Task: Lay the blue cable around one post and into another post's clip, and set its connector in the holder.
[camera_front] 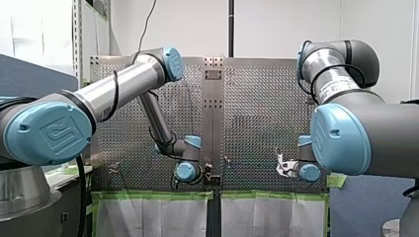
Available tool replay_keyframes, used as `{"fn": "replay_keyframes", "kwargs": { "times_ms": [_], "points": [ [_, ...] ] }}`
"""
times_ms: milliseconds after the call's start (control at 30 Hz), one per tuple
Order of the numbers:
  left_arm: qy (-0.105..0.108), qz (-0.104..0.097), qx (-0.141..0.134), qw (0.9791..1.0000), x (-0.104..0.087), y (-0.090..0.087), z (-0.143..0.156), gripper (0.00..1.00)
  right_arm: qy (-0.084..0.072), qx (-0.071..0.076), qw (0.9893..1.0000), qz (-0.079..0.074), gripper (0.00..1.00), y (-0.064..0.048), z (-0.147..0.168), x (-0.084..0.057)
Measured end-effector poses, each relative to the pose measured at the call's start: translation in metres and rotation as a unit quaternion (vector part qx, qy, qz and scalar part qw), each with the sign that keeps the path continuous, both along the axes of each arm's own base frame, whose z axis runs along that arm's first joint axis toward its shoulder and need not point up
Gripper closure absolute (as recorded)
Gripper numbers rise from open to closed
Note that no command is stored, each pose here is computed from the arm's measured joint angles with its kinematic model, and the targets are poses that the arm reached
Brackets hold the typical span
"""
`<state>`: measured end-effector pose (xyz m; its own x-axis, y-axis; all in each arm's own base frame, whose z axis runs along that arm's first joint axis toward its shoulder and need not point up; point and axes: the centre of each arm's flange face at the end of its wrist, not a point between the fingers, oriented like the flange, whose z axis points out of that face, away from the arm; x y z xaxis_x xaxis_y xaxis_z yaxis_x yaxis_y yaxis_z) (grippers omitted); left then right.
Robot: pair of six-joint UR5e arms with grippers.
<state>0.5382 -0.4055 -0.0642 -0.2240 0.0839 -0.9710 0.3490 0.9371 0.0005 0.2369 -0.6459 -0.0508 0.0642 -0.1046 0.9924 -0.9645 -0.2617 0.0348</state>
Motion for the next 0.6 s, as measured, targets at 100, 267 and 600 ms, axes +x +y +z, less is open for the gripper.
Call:
{"fn": "replay_keyframes", "kwargs": {
  "times_ms": [100, 267, 600],
  "points": [
    [-0.003, -0.016, 0.011, 0.9998, -0.007, 0.001, 0.01, 0.0, 0.0, 0.001, 1.0, 0.0, 0.81, 0.0, 0.0, 0.0],
    [0.0, -0.031, 0.026, 0.9992, -0.021, 0.005, 0.016, 0.0, 0.0, 0.004, 1.0, 0.001, 0.81, 0.001, -0.002, 0.001],
    [0.002, -0.052, 0.022, 0.9984, -0.029, 0.003, 0.016, 0.0, 0.001, 0.008, 1.0, 0.001, 0.81, 0.002, -0.002, 0.001]
  ]
}}
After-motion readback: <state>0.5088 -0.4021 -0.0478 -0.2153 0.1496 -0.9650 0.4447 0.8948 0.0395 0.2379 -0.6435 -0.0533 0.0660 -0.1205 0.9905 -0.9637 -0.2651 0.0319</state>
